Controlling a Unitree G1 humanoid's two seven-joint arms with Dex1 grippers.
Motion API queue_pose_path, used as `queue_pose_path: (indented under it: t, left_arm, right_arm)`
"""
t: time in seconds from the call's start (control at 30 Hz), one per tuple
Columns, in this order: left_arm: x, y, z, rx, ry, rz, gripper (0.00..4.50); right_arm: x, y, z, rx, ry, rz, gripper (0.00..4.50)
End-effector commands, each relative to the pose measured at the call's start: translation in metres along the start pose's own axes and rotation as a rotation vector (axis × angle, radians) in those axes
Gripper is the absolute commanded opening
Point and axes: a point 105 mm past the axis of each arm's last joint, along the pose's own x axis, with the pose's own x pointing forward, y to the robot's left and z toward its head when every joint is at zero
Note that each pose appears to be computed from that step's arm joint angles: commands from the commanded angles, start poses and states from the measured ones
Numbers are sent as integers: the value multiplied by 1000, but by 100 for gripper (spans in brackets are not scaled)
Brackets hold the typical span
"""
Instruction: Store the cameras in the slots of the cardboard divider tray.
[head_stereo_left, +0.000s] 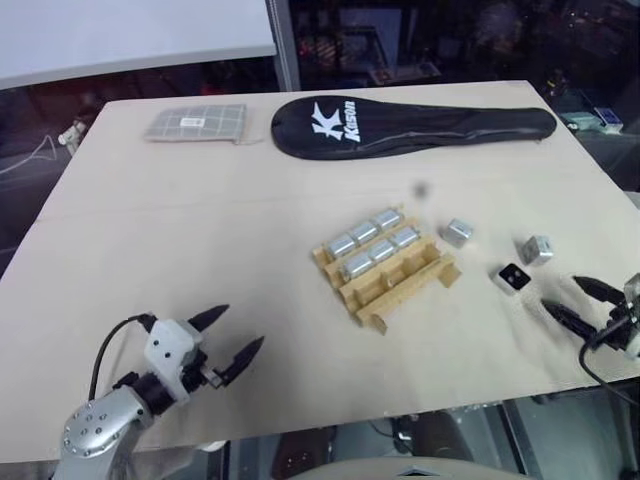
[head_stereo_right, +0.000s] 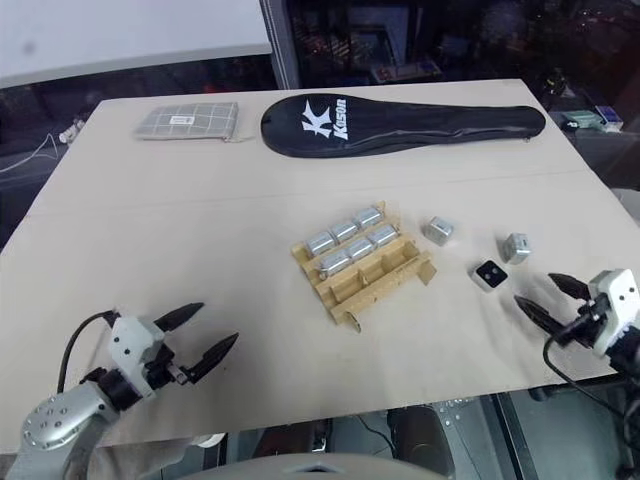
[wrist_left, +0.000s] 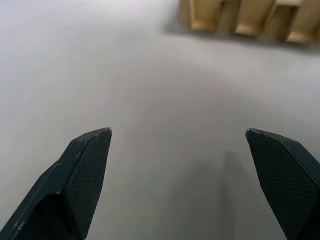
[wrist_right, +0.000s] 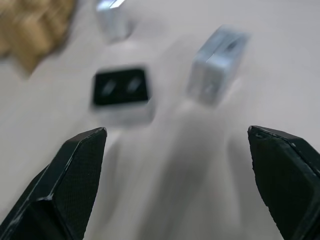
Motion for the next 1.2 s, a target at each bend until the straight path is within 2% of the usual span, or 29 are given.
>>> queue_pose_path:
  t: [0.03, 0.17, 0.33, 0.5, 0.9, 1.0, 1.1, 1.13, 1.17, 1.2]
  left_arm:
    - [0, 6, 35, 60, -75, -95, 444]
    - [-1, 5, 72, 97, -166, -265, 444]
    - [-8, 1, 100, 115, -227, -442, 444]
    - [-6, -4, 97, 141, -172, -532, 444]
    - [-1, -2, 96, 152, -181, -543, 444]
    - [-3, -3, 108, 139, -236, -548, 450]
    - [-5, -5, 111, 132, -245, -569, 450]
    - [-6, -5, 110, 127, -237, -575, 450]
    - [-8, -5, 109, 125, -228, -582, 450]
    - [-8, -5, 108, 122, -221, -585, 450]
  right_arm:
    - [7, -8, 34, 15, -128, -112, 450]
    - [24, -16, 40, 52, -150, -224, 450]
    - [36, -11, 38, 75, -150, -256, 450]
    - [41, -2, 32, 107, -131, -250, 450]
    - [49, -7, 12, 119, -75, -250, 450]
    - [50, -10, 10, 114, -77, -261, 369]
    - [51, -12, 9, 111, -78, -263, 222]
    - [51, -13, 9, 108, -79, -262, 186]
    - [51, -13, 9, 105, -81, -261, 128]
    - [51, -12, 10, 103, -83, -260, 92]
